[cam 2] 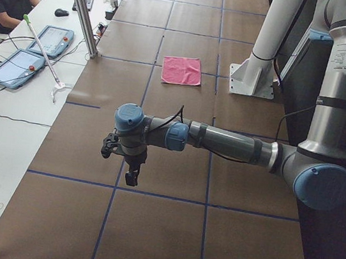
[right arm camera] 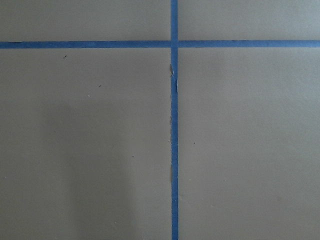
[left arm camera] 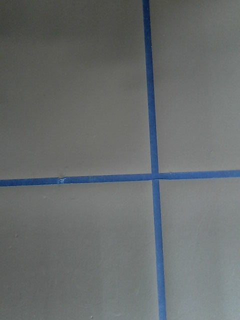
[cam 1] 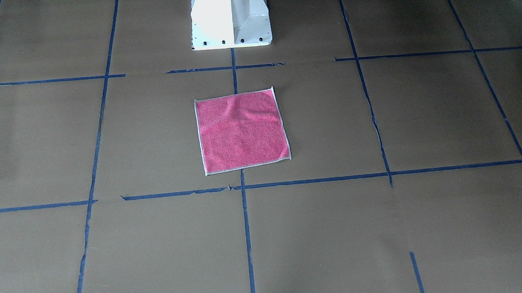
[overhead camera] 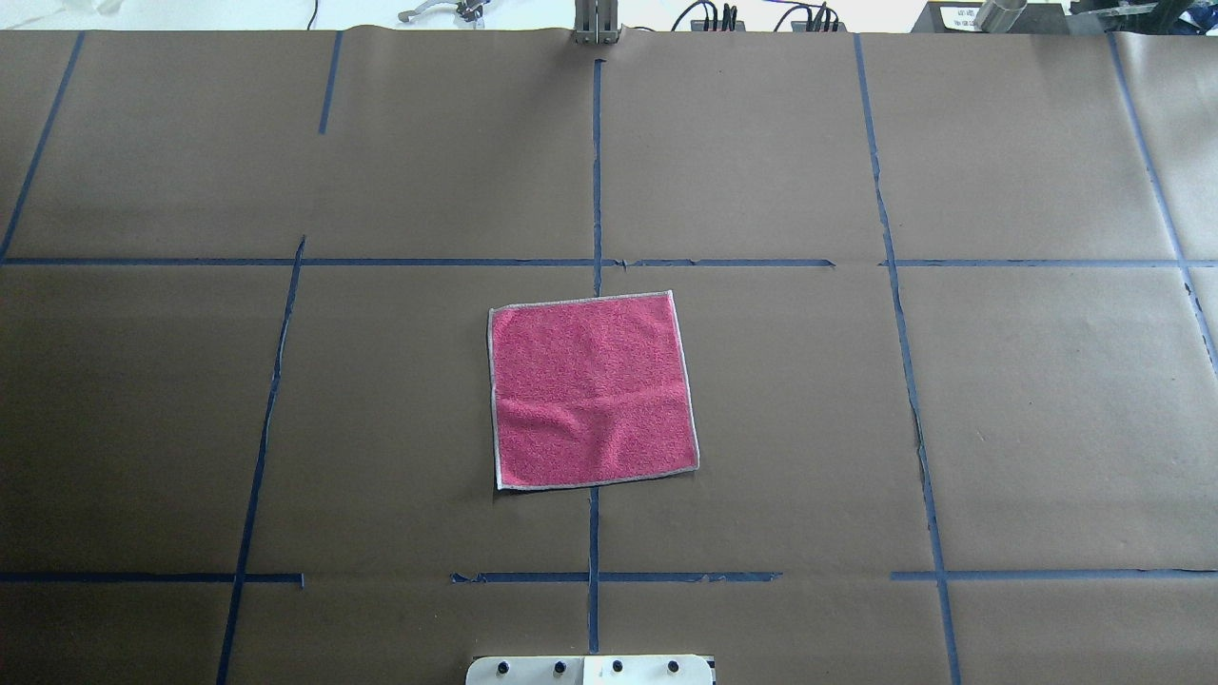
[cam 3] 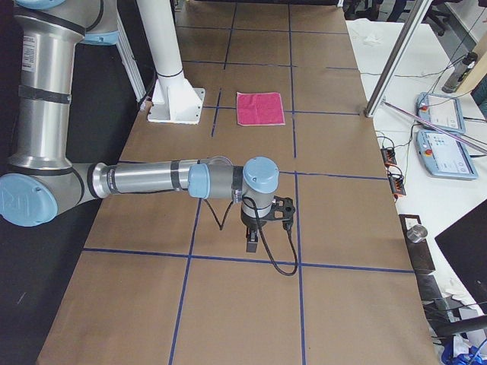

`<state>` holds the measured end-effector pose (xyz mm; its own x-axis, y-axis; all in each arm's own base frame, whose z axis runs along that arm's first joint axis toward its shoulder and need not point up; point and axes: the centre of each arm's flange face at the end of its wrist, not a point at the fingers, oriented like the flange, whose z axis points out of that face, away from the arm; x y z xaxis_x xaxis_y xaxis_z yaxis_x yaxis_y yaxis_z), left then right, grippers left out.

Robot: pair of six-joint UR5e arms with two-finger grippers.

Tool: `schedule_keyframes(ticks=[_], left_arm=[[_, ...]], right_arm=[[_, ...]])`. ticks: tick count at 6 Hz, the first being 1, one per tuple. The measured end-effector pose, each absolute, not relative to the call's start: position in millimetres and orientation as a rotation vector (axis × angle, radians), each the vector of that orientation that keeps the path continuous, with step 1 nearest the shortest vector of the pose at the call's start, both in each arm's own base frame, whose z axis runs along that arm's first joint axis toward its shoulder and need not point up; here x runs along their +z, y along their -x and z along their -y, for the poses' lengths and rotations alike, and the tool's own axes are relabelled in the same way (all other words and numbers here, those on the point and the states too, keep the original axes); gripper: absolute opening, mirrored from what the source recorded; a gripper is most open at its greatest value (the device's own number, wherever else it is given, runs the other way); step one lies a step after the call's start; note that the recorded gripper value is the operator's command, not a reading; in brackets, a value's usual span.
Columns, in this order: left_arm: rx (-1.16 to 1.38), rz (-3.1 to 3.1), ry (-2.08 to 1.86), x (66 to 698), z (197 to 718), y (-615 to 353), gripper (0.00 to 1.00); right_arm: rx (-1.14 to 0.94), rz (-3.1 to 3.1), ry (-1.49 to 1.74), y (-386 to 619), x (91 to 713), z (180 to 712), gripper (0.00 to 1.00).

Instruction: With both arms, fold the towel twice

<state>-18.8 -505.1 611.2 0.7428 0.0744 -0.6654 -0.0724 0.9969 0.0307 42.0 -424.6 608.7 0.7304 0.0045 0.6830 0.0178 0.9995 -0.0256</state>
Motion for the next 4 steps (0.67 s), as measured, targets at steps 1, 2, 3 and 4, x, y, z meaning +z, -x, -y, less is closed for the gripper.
schedule_keyframes(ticks=[1,2,3,4], left_arm=[[0.092,-0.732,-0.022,603.0,506.5,16.2,1.0],[0.12,-0.748,-0.04,594.0,508.0,5.2,1.0],[0.166,-0.772,-0.055,580.4,511.1,-19.2,1.0],[0.195,-0.79,-0.071,557.0,515.0,-52.5,1.0]], right_arm=[[-0.045,0.784,0.0,-29.7,601.9,427.6,1.0],[-0.097,0.811,-0.036,-8.5,591.8,432.1,1.0],[-0.129,0.829,-0.054,20.8,575.2,438.2,1.0],[-0.132,0.847,-0.057,50.1,552.9,442.9,1.0]])
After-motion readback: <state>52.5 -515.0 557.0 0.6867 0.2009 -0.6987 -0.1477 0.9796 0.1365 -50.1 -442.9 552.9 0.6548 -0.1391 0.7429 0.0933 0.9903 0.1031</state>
